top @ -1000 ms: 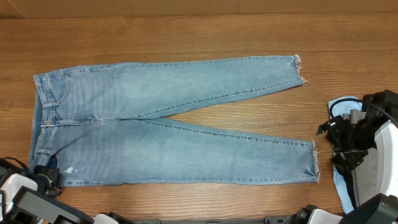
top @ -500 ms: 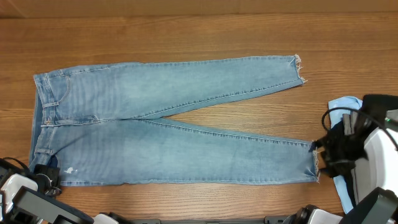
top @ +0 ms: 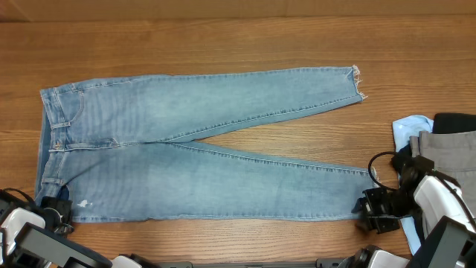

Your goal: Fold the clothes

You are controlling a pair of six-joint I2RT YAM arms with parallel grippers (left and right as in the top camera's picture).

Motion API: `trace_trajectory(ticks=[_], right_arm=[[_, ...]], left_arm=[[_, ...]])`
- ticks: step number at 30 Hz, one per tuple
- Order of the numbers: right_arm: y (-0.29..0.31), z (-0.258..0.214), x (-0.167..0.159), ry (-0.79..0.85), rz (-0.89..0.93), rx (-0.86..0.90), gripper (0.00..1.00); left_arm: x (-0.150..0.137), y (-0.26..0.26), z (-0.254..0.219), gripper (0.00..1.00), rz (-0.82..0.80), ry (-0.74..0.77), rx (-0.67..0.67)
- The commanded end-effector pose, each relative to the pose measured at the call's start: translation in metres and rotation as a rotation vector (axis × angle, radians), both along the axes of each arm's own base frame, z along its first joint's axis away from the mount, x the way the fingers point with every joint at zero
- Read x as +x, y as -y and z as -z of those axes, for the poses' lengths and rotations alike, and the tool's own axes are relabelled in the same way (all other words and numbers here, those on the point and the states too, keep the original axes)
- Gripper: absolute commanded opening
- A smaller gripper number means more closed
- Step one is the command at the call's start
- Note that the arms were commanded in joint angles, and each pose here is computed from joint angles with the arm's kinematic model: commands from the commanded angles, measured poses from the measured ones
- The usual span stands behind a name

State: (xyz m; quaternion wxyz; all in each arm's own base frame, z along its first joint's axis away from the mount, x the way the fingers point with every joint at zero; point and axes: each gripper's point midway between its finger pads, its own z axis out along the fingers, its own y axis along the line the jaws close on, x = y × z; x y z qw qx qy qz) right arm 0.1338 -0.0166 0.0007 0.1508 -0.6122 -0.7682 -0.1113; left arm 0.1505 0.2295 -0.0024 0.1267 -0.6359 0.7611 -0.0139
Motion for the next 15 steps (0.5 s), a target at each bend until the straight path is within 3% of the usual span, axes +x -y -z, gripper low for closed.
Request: trace_trajectory(ticks=[1, 6, 8, 10, 15], right_arm=[[0.001, 0.006, 0.000, 0.004, 0.023, -0.016, 0.32], [0.007, 0.014, 0.005, 0.034, 0.029, -0.051, 0.35], [0.007, 0.020, -0.002, 0.019, 0.038, -0.063, 0.16], [0.005, 0.020, -0.001, 0.033, 0.015, -0.054, 0.04], [0.024, 0.000, 0.009, 0.036, -0.091, -0.114, 0.04]], left_arm=[[-0.005, 0.010, 0.008, 0.11, 0.000, -0.015, -0.049], [-0.004, 0.010, 0.008, 0.12, 0.000, -0.014, -0.049], [-0.004, 0.011, 0.008, 0.12, 0.000, -0.011, -0.051], [-0.004, 0.011, 0.008, 0.12, 0.000, -0.011, -0.051], [0.001, 0.014, 0.007, 0.11, 0.005, 0.019, -0.068]])
